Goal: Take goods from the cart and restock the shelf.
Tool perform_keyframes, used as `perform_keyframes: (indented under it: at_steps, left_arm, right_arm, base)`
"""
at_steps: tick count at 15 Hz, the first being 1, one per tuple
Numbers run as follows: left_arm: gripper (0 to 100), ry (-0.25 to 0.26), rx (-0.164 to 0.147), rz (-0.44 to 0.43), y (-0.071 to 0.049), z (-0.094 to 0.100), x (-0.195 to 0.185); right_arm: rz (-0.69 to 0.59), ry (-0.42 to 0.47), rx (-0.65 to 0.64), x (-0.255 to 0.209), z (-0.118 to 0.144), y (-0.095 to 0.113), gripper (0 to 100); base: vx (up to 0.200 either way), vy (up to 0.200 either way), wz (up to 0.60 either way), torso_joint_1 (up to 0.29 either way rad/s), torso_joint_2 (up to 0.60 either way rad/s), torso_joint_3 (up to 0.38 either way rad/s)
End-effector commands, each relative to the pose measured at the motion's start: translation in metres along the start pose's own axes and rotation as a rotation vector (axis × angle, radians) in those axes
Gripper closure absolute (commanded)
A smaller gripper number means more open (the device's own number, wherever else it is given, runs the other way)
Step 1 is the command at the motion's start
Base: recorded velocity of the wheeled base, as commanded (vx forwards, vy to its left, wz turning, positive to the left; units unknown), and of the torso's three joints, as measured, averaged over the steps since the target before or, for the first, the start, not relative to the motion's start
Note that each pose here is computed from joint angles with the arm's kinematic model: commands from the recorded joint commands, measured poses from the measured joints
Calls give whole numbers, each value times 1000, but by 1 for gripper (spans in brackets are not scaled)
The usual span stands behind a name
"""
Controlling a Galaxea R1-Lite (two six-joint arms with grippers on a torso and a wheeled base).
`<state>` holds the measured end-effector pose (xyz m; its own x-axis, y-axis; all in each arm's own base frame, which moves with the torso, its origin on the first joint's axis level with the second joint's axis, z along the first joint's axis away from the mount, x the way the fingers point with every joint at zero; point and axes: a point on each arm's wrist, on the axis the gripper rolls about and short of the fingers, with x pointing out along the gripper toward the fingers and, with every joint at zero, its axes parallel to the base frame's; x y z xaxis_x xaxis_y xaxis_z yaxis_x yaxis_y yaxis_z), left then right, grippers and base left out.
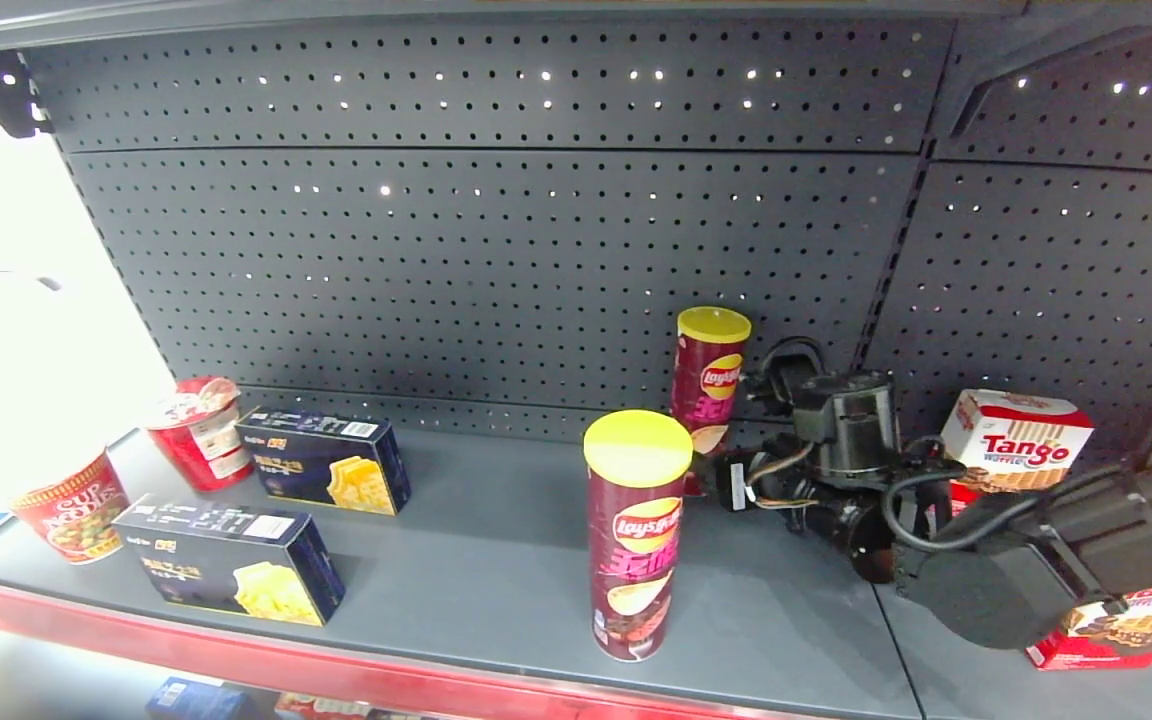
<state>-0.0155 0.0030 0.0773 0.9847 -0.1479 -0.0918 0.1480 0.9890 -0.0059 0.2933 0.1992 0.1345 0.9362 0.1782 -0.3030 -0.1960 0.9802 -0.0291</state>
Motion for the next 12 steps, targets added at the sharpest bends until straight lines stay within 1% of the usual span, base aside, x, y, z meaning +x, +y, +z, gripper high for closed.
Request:
perform_keyframes:
  at_steps: [1,2,3,6,8,12]
  left_arm:
    - [0,2,0,0,0,0,0]
    - [0,2,0,0,0,0,0]
    - [0,2,0,0,0,0,0]
    - [0,2,0,0,0,0,0]
    - [0,2,0,0,0,0,0]
    - [0,2,0,0,0,0,0]
  right_arm:
    - [-2,-6,4,-28,3,-14,0]
    - [-9,2,3,-31,0,-17,0]
    - [-37,9,9,-30,-1,-27,0]
    - [-91,9,21,-22,0,-40,0]
    - [-113,22,24,-12,-5,-44,0]
    - [-156,-1,41,15,-10,-46,0]
  base:
    - [0,0,0,0,0,0]
    - [0,0,0,0,0,0]
    - [0,0,0,0,0,0]
    - [0,0,0,0,0,0]
    - [0,0,0,0,0,0]
    - [0,0,0,0,0,0]
